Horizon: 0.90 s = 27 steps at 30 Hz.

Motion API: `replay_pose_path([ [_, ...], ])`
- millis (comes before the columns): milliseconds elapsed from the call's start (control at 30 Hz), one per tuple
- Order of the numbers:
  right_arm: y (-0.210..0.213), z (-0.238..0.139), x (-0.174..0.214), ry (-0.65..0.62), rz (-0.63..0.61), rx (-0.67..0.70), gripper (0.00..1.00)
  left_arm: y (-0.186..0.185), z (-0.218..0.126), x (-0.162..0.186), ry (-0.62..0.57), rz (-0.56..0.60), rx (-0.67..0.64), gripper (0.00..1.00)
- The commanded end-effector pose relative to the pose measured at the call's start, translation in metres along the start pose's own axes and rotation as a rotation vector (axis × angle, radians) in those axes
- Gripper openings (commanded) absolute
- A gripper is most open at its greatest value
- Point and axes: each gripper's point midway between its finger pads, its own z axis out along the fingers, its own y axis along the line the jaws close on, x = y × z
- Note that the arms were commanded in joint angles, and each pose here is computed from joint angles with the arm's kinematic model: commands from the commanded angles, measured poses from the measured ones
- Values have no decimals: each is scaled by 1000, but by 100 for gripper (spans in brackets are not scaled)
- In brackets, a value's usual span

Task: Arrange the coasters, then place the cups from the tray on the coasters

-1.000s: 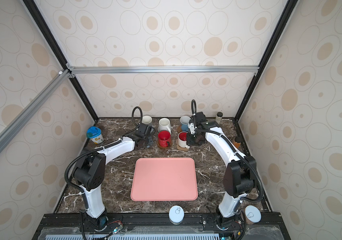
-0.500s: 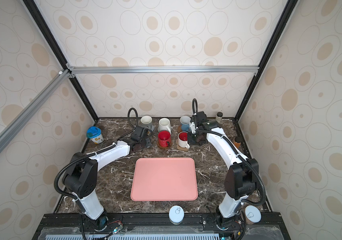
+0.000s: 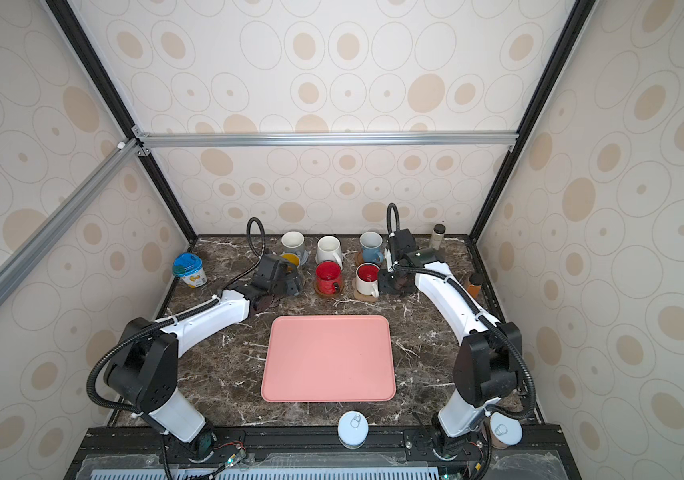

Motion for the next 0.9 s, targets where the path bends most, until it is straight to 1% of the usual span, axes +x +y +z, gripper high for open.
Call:
replay_pose_path([
  [0, -11, -7, -2, -41, 42, 42, 61, 5, -12, -18, -71, 25, 2, 100],
  [33, -13, -7, -2, -47, 52, 55, 69, 8, -13, -19, -77, 26, 0, 100],
  [100, -19, -9, 0, -65, 77, 84, 82, 14, -15, -24, -91, 27, -3, 100],
  [167, -25, -10, 2, -82, 99, 107, 90, 19, -18, -29, -106, 39, -4, 100],
  [200, -28, -12, 3, -95, 114, 122, 100, 21, -20, -32, -116, 50, -5, 100],
  [367, -46, -19, 9, -152, 192, 200, 99, 36, -33, -46, -183, 106, -30, 100],
  [533, -60, -28, 14, -219, 231, 259, 100, 55, -53, -58, -286, 119, -24, 100],
  [633, -70, -36, 14, -287, 233, 304, 99, 70, -71, -66, -378, 129, -23, 100],
  [767, -91, -44, 19, -377, 212, 408, 100, 95, -98, -78, -524, 150, -36, 100],
  [867, -99, -49, 25, -434, 168, 445, 99, 118, -115, -82, -607, 177, -106, 100],
])
